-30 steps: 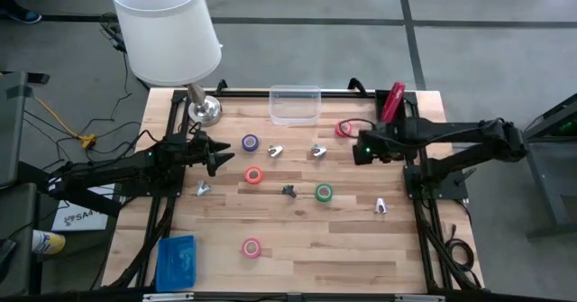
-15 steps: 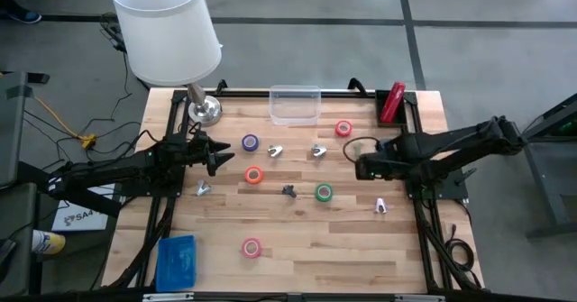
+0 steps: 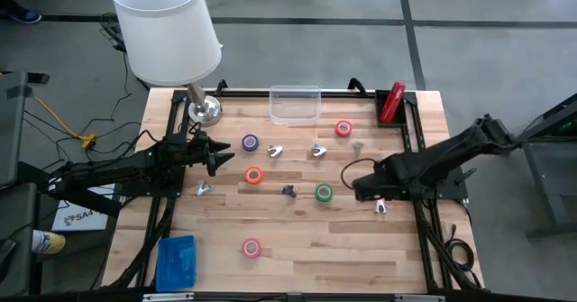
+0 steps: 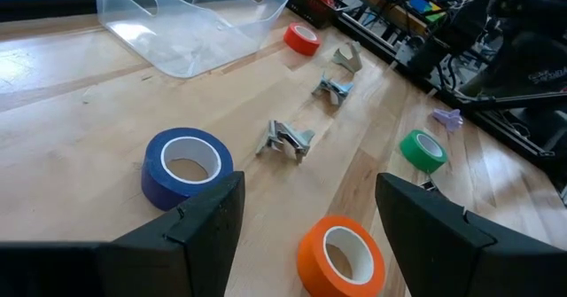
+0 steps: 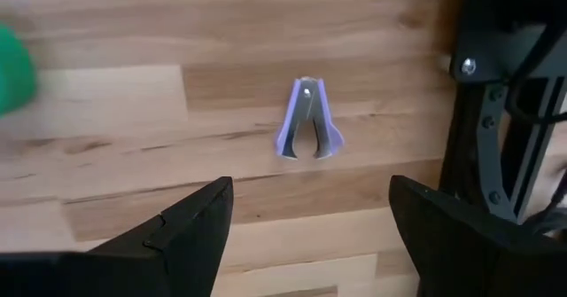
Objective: Pick and place Stapler, Stapler remover, tape
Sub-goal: Put the purple staple remover into the blue bin
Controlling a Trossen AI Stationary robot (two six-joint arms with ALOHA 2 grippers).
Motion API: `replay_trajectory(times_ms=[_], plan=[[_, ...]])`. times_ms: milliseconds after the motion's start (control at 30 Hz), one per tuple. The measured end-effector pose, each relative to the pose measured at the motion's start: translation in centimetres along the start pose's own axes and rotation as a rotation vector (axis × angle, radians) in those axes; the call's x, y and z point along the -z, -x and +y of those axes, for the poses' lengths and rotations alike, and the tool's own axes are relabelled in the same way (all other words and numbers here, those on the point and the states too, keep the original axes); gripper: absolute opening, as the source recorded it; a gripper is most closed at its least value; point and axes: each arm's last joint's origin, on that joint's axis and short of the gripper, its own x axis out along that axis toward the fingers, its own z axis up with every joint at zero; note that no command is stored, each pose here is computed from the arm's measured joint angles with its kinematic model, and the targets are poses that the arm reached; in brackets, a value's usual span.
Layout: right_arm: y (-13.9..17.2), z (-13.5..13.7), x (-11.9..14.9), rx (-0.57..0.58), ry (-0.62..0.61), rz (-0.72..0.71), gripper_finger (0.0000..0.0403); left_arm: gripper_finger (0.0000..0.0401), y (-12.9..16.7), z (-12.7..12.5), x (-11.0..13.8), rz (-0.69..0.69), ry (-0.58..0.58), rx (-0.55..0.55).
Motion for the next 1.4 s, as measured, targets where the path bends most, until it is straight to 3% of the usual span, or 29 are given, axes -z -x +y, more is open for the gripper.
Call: replay_trajectory(times_ms=[567, 1067, 1400], plan=[[-4.3, 1.6, 1.7, 0.17, -0.051, 0.009, 0.0295, 0.025, 0.0, 0.0, 0.0, 0.004, 0.0, 0.006], [-9.7, 1.0, 0.7, 0.083, -0.118, 0.048, 0.0295, 0.025, 0.0, 0.0, 0.0, 0.005, 0.0, 0.008], [-10.4, 0.7, 0.4, 0.071, -0.12, 0.027, 0.0286, 0.025, 0.0, 0.0, 0.0, 0.004, 0.0, 0.009]])
